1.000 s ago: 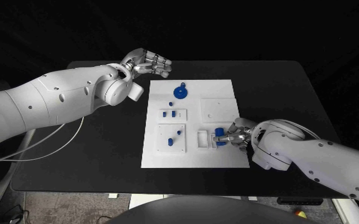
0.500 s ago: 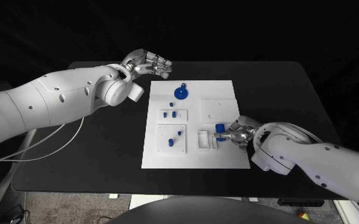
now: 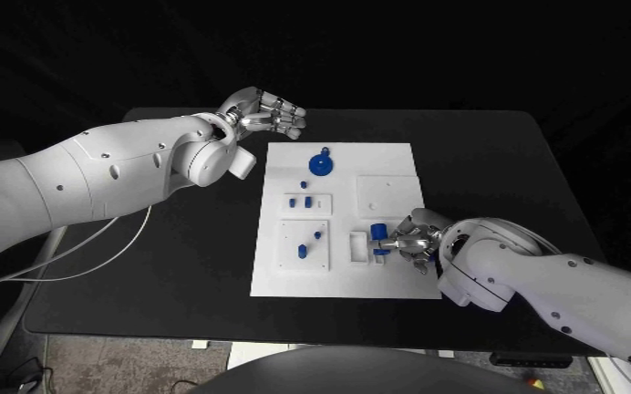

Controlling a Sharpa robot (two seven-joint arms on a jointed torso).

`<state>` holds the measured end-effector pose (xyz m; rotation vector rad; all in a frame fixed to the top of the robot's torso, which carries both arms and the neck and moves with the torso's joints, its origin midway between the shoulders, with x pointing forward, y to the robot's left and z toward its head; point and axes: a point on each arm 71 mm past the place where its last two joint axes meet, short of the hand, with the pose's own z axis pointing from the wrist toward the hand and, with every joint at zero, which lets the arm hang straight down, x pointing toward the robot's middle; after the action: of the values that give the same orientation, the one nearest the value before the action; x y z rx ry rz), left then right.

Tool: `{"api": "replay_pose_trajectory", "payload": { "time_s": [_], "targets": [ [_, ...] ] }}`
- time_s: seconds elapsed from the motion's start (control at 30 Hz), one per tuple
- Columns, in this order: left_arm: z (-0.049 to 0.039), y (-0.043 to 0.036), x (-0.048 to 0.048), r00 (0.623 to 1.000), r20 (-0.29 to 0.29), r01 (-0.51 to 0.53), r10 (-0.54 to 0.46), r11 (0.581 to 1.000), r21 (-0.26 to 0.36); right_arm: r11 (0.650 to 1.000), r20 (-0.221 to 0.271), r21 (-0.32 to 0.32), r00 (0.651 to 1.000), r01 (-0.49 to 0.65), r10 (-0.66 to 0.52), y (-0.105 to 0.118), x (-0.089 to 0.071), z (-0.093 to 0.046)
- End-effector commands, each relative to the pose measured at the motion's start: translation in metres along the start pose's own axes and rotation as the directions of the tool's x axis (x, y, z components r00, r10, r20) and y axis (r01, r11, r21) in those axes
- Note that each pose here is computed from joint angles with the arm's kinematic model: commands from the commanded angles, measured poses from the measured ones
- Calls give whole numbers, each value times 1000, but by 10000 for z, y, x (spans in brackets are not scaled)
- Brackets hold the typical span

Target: Assemble the parts on the task board

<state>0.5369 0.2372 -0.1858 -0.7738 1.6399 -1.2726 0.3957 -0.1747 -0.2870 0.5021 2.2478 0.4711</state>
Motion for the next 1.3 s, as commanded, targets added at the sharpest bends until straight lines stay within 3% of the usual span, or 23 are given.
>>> {"api": "replay_pose_trajectory", "payload": {
  "time_s": [0.03, 0.27, 0.57, 1.3],
  "targets": [
    [5, -14, 24, 1000, -15, 10, -10, 1000, 7, 1000, -48, 3, 999, 23, -23, 29, 58, -3],
    [3, -15, 25, 1000, -16, 10, -10, 1000, 7, 999, -63, -9, 998, 31, -32, 95, 112, 15],
    [3, -15, 24, 1000, -16, 10, -10, 1000, 8, 998, -47, -38, 998, 44, -46, 178, 147, 17],
    [-3, -13, 20, 1000, -18, 11, -11, 1000, 6, 996, -58, -30, 995, 79, -81, 187, 180, 72]
  ]
}}
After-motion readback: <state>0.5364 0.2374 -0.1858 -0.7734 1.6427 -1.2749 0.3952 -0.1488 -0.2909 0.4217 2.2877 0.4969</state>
